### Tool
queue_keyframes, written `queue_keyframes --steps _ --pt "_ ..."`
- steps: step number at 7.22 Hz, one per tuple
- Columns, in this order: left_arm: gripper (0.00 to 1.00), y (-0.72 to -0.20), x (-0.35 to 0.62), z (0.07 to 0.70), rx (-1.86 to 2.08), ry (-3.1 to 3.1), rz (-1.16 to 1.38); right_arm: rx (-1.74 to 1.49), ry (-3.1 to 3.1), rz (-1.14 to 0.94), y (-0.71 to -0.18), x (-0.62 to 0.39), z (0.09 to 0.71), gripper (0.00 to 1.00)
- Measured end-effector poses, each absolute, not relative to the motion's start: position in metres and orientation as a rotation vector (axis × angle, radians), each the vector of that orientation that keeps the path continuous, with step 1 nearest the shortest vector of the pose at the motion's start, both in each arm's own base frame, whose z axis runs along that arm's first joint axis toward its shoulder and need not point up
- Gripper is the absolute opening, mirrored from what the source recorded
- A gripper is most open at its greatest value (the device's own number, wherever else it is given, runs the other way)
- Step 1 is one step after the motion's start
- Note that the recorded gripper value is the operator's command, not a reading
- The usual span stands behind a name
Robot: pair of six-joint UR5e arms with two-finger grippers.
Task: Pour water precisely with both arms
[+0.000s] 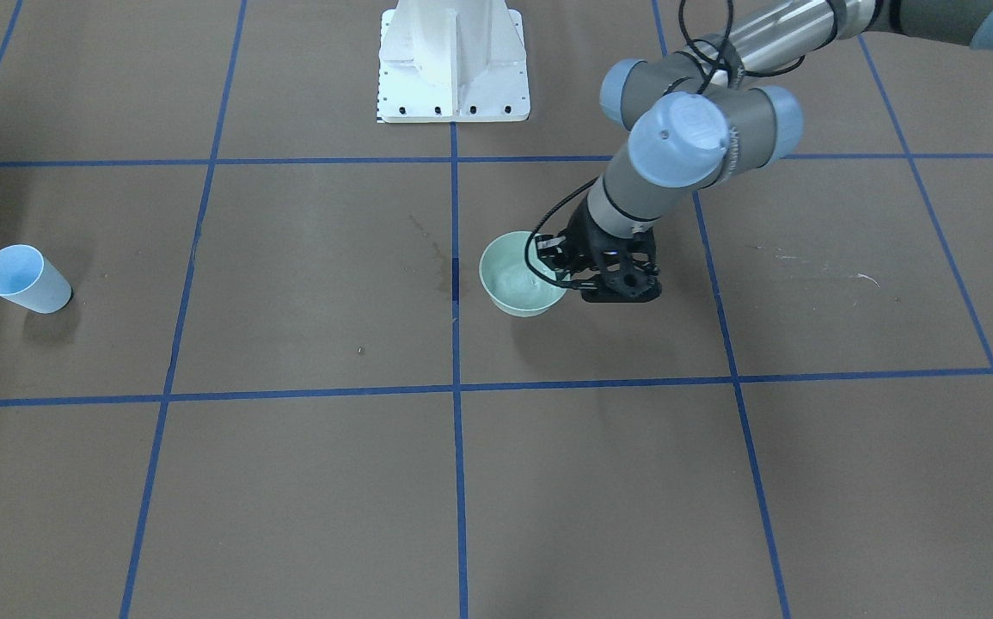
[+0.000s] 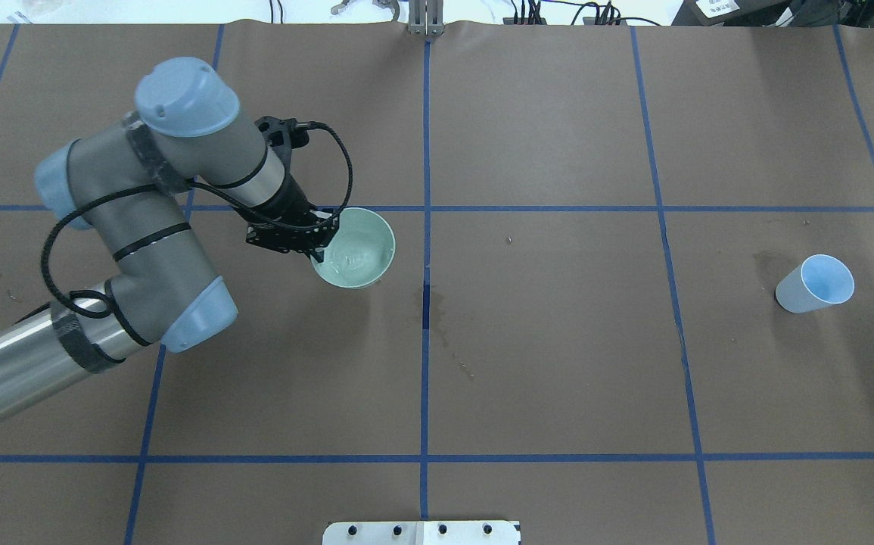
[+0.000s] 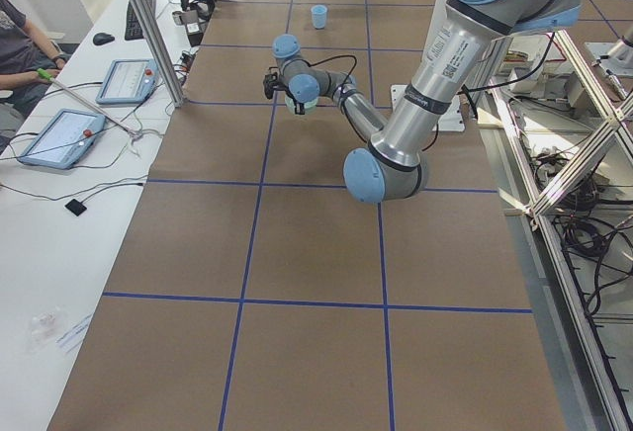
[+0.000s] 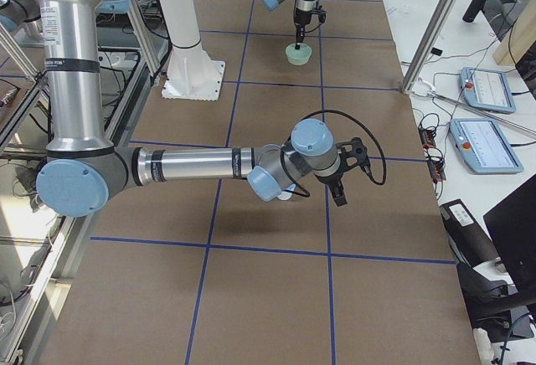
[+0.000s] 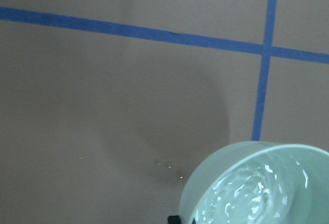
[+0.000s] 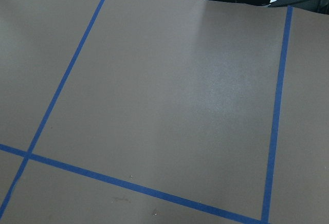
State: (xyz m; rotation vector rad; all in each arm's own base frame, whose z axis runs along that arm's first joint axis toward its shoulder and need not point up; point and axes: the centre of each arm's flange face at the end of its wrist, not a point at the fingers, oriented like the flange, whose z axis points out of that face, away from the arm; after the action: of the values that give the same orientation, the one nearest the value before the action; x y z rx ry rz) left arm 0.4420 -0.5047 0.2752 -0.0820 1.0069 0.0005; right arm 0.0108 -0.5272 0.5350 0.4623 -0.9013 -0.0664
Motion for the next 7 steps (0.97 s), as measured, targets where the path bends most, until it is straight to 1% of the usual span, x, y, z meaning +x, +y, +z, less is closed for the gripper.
queue_keyframes --steps 2,4,7 --pt "0.0 -0.514 0.363 0.347 -0.022 0.971 0.075 0.456 -0.876 -0.091 -0.529 0.007 0.515 0.99" --pt "0.0 -0.52 0.287 0.432 0.039 0.898 0.173 0.429 -0.822 -0.146 -0.529 0.007 0.517 0.99" --pt "0.0 -0.509 0.227 0.518 0.039 0.826 0.246 0.302 -0.768 -0.193 -0.525 0.008 0.525 0.99"
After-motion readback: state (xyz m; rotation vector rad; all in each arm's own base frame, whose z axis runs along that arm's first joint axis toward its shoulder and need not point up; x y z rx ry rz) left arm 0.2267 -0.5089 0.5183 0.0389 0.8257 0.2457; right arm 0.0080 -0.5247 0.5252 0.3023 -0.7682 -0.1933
